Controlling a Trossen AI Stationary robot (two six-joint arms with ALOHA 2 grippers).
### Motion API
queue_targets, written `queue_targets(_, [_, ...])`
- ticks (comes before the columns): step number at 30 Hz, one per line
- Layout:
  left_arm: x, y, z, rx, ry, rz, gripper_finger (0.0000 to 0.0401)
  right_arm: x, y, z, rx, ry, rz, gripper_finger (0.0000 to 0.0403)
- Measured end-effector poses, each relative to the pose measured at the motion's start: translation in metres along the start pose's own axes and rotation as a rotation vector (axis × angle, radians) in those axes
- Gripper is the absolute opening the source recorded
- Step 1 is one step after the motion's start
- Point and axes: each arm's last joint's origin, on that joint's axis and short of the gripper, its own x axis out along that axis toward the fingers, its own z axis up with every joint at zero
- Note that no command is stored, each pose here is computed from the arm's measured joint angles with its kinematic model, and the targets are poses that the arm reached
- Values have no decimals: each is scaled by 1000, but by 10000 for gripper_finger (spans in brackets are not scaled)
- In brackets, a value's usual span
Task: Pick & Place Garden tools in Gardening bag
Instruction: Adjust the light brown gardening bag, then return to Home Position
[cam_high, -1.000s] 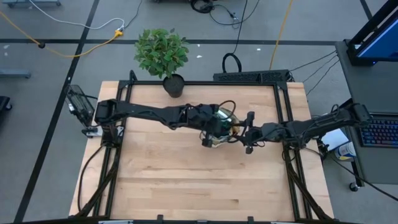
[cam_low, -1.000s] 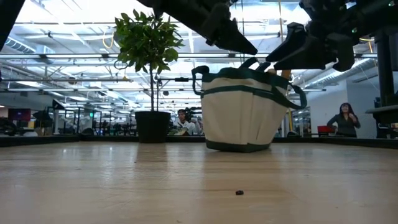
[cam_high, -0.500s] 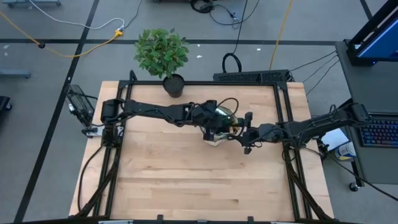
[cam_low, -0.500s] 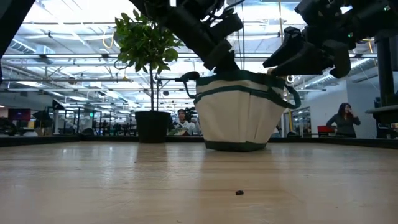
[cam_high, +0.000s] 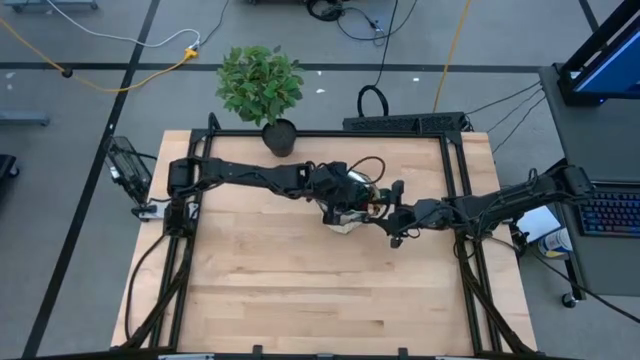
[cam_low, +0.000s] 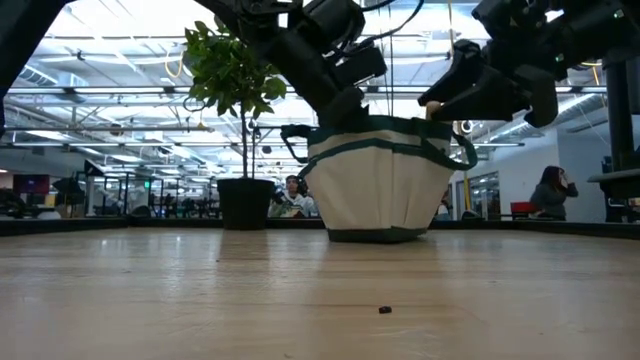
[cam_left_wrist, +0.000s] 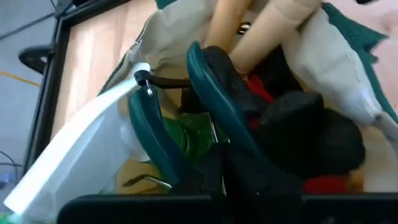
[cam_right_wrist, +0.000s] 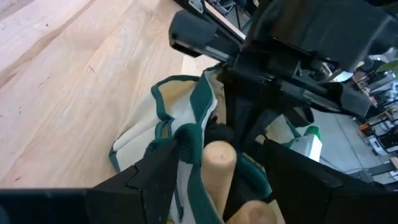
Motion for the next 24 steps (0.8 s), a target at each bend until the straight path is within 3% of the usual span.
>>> queue_targets(8, [-55, 0, 27, 80, -68, 72, 4, -4, -5, 7, 15, -62, -28, 224])
queue_targets(13, [-114, 4, 41, 77, -136, 85, 21, -16, -9, 18, 39, -186, -28, 224])
queue_targets(17, [-166, 8, 42, -2, -169, 89, 17, -32, -13, 28, 112, -302, -1, 221])
queue_targets(20, [-204, 12, 38, -76, -182, 94, 5, -44, -18, 28, 196, -350, 53, 199])
queue_targets(24, [-245, 8, 25, -149, -151, 73, 11, -58, -24, 26, 248, -374, 70, 134])
